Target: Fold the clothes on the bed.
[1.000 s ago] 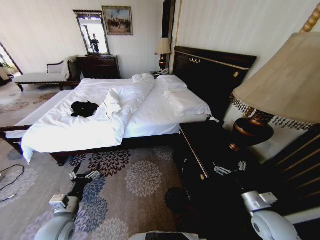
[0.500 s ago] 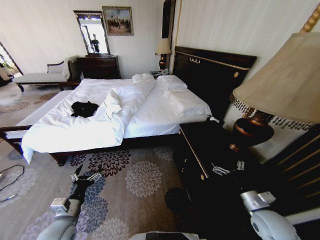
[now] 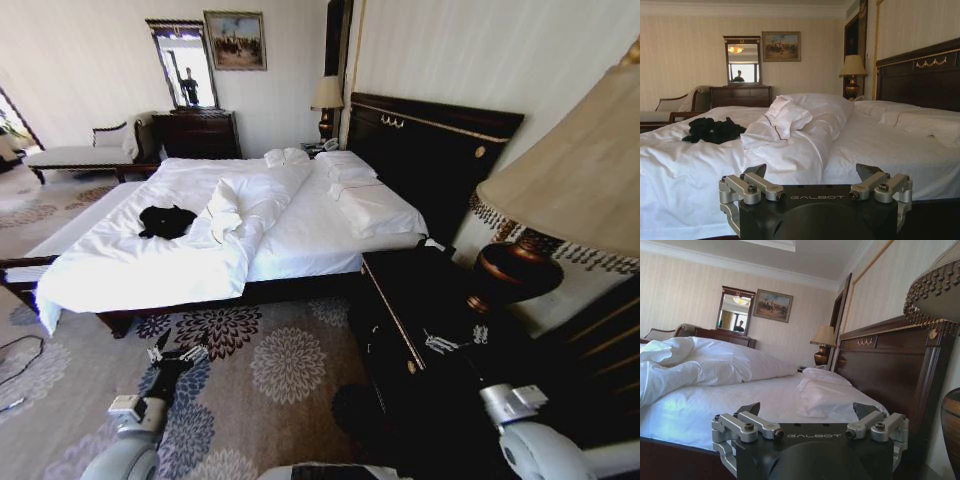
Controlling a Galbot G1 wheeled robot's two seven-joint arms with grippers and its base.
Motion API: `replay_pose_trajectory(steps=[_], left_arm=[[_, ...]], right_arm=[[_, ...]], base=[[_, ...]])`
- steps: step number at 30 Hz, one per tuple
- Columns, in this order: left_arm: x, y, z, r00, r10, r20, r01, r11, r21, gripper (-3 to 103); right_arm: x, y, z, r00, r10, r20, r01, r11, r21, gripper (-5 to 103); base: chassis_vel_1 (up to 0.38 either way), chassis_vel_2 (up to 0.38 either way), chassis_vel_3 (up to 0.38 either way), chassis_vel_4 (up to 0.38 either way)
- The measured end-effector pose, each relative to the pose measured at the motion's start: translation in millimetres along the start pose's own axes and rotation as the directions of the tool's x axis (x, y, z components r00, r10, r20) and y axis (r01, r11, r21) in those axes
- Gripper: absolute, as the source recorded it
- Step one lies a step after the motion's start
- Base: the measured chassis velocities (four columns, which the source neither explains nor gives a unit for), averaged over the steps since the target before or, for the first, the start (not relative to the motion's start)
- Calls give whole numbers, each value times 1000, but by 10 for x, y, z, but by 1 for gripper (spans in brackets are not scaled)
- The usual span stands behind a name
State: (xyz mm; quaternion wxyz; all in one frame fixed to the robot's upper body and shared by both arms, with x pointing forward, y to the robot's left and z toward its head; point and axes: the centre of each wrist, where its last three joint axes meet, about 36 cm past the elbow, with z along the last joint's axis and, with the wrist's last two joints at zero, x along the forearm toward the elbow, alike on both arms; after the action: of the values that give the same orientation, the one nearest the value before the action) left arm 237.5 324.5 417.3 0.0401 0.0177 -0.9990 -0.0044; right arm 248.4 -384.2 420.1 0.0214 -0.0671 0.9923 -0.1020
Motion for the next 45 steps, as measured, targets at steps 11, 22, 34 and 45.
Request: replay_pose_trajectory(steps=[11,22,34,45], left_arm=[[3,-50,-7,1000,-7,13,6,1000,26,100],[44,-74,1,1000,-12,22,12,1000,28,100],[35,-124,17,1000,9,21,-9,1000,22,100],[38,-190,66,998,54,28,-54,998,-25,100]], right_arm=[[16,36,-6,1000,-1,-6,1,1000,1,100],[28,68,82,1000,-4,-28,4,1000,2,100],[22,63,170,999,11,-42,-11,1000,15,100],[-49,70,166,999,16,-43,-16,1000,-9,100]], base=[[-102,100,103,-101],[-88,90,89,-84],[-107,98,95,-98],[-118,122,113,-120]])
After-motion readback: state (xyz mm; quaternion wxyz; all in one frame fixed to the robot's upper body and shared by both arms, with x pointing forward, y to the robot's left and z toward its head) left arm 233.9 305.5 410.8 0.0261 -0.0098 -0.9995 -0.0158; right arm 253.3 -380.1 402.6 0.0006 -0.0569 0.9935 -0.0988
